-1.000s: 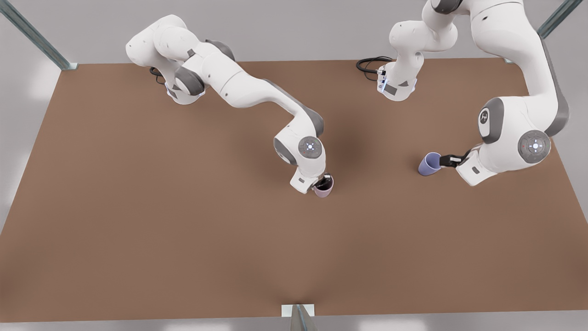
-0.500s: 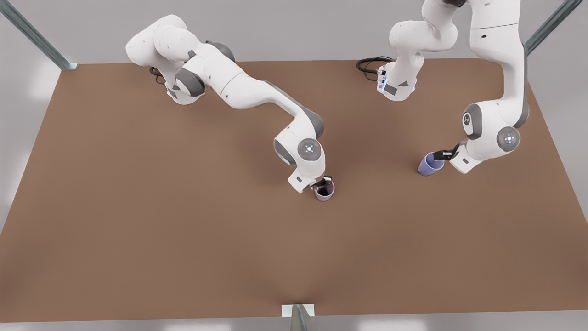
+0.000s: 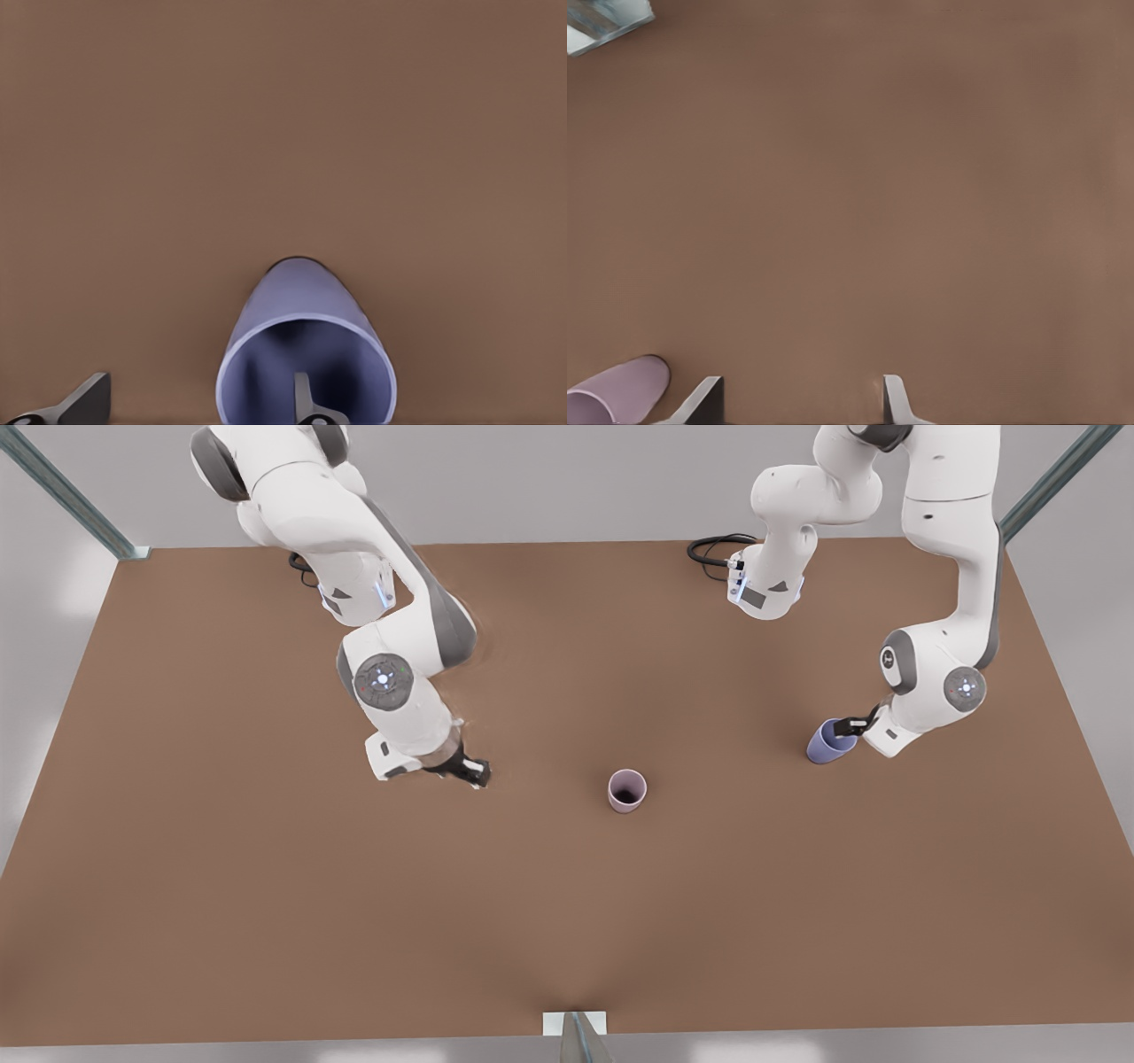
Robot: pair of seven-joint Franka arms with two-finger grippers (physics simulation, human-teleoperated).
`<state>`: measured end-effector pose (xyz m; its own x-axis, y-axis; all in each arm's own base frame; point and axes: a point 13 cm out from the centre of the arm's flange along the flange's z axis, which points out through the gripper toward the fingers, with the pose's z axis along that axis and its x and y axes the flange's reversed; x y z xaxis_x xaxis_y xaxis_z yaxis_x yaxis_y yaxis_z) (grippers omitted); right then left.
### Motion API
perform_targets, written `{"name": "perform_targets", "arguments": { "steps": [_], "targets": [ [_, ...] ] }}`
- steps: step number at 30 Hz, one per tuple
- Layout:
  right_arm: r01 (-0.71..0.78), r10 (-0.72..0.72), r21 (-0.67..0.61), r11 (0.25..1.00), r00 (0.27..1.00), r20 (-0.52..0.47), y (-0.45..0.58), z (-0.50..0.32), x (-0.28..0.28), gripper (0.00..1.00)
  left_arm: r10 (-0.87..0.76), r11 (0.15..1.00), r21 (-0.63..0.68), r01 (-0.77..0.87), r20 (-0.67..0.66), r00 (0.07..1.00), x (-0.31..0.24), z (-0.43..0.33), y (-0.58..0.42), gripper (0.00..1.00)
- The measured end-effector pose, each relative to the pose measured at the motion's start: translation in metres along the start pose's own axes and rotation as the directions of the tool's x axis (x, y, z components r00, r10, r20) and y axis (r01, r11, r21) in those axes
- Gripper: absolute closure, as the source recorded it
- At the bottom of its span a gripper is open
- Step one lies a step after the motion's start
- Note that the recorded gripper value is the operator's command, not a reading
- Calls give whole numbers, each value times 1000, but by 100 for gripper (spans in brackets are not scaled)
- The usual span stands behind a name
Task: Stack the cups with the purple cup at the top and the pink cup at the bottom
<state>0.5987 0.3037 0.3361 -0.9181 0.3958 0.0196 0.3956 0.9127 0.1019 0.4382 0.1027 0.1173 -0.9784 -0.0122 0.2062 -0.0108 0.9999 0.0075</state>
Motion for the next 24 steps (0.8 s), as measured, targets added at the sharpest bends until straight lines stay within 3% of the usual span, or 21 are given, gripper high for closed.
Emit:
{"name": "perform_targets", "arguments": {
  "steps": [1, 3, 5, 8, 13, 17, 20, 24],
  "targets": [
    [-54, 54, -14, 998, 998, 18, -46, -30, -35, 0, 3, 1000, -1, -3, -4, 1000, 0, 3, 0, 3],
    [-137, 138, -21, 990, 990, 40, -134, -81, -89, 0, 7, 1000, -4, -7, -11, 1000, 1, 9, 0, 27],
    [-163, 162, 19, 986, 984, 69, -202, -112, -119, 0, 8, 1000, -3, -8, -19, 1000, 1, 15, 0, 37],
    [-136, 131, 64, 989, 989, 73, -250, -132, -134, 0, 7, 1000, 2, -7, -28, 1000, 1, 22, -2, 42],
    [16, -20, 106, 994, 999, 33, -245, -139, -119, 0, 14, 1000, 5, -14, -30, 999, 0, 25, -5, 57],
    [97, -98, 128, 987, 995, 6, -252, -139, -115, 0, 12, 1000, 14, -11, -22, 1000, -2, 22, -8, 62],
    [141, -142, 135, 981, 990, -8, -257, -139, -115, 0, 13, 1000, 16, -12, -17, 1000, -4, 21, -11, 73],
    [197, -196, 137, 971, 980, -21, -257, -137, -115, 0, 10, 1000, 15, -10, -11, 1000, -7, 18, -10, 79]
  ]
}}
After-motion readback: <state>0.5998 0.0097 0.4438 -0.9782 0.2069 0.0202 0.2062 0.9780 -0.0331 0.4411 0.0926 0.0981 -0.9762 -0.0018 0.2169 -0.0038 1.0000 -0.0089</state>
